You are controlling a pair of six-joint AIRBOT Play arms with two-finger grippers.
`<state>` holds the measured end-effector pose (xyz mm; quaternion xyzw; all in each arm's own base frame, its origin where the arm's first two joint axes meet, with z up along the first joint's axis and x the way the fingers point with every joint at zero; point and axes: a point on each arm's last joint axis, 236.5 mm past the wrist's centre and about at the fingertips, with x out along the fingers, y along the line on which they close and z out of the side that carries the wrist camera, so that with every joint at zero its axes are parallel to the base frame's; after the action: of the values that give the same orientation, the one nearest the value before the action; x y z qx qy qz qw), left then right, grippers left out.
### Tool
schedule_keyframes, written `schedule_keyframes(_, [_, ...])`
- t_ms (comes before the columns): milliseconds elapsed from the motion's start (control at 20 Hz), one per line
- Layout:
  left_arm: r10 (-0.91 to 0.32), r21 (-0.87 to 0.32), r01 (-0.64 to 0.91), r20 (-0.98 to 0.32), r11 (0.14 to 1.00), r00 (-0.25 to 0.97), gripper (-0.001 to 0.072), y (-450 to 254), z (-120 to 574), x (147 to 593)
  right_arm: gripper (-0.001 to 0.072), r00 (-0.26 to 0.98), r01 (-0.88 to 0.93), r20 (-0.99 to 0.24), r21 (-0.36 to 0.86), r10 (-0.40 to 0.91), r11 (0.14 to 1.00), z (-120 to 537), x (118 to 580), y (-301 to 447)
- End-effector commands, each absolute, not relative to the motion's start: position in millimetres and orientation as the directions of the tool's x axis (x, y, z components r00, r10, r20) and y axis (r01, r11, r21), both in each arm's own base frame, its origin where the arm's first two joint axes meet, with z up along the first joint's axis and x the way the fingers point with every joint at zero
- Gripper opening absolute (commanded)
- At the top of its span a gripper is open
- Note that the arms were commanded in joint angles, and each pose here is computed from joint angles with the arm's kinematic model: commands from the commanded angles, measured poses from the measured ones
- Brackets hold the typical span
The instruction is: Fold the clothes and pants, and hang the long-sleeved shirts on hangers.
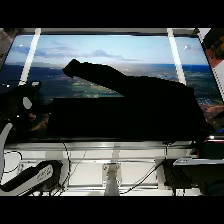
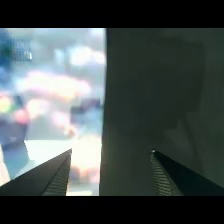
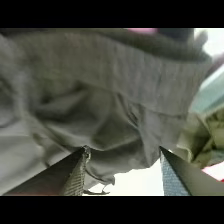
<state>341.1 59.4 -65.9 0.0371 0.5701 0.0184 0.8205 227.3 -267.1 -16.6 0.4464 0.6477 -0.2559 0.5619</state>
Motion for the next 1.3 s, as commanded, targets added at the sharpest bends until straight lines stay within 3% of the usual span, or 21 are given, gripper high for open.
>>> schedule_keyframes(0, [0.065,0.05,-0.048,-0.907,0.998,0.416,0.0581,58.9,-49.0,360.7,0.0492,0.237,0.829,-0.944,0.319,0.228,0.46,22.0,277.4,-283.4])
schedule_keyframes(100, [-0.043,-0.149,-0.147,-0.829,0.978,0.558,0.058,33.9,-20.6,398.0,0.0491,0.46,0.729,-0.847,0.531,0.267,0.432,54.7,330.9,-273.6])
schedule_keyframes(200, [-0.15,-0.452,-0.226,-0.657,0.863,0.739,0.058,8.8,25.2,446.6,0.0492,0.599,0.594,-0.738,0.67,0.312,0.445,82.4,372.4,-257.2])
schedule_keyframes(300, [-0.214,-0.617,-0.221,-0.551,0.755,0.807,0.058,-7.6,43.4,477.7,0.0491,0.654,0.548,-0.701,0.698,0.285,0.462,90.7,400.0,-253.0])
schedule_keyframes(450, [-0.306,-0.71,-0.182,-0.5,0.68,0.81,0.0581,-46.4,29.8,512.6,0.0492,0.674,0.502,-0.688,0.693,0.268,0.517,91.9,431.3,-236.7])
schedule_keyframes(500, [-0.287,-0.67,-0.153,-0.498,0.726,0.818,0.0581,-51.4,21.6,528.2,0.0491,0.671,0.484,-0.688,0.689,0.277,0.539,90.0,438.1,-229.2])
schedule_keyframes(600, [-0.269,-0.399,0.052,-0.511,0.916,0.817,0.058,-68.4,8.8,551.4,0.0491,0.653,0.466,-0.692,0.688,0.309,0.556,81.4,448.5,-213.7])
schedule_keyframes(700, [-0.275,-0.107,0.258,-0.517,0.96,0.81,0.0576,-96.1,4.9,567.3,0.0491,0.633,0.463,-0.697,0.689,0.337,0.557,71.1,454.8,-203.0])
schedule_keyframes(800, [-0.243,0.078,0.324,-0.503,0.943,0.83,0.0515,-112.8,3.0,581.2,0.0491,0.614,0.463,-0.702,0.69,0.36,0.556,61.5,459.2,-194.9])
schedule_keyframes(950, [-0.207,0.357,0.44,-0.532,0.824,0.821,0.0455,-117.0,-18.6,584.0,0.0491,0.606,0.465,-0.702,0.694,0.374,0.55,54.4,462.2,-191.5])
schedule_keyframes(1250, [-0.133,0.527,0.458,-0.541,0.716,0.83,0.0416,-81.9,-34.2,592.3,0.0491,0.601,0.469,-0.704,0.695,0.38,0.546,51.1,461.9,-191.4])
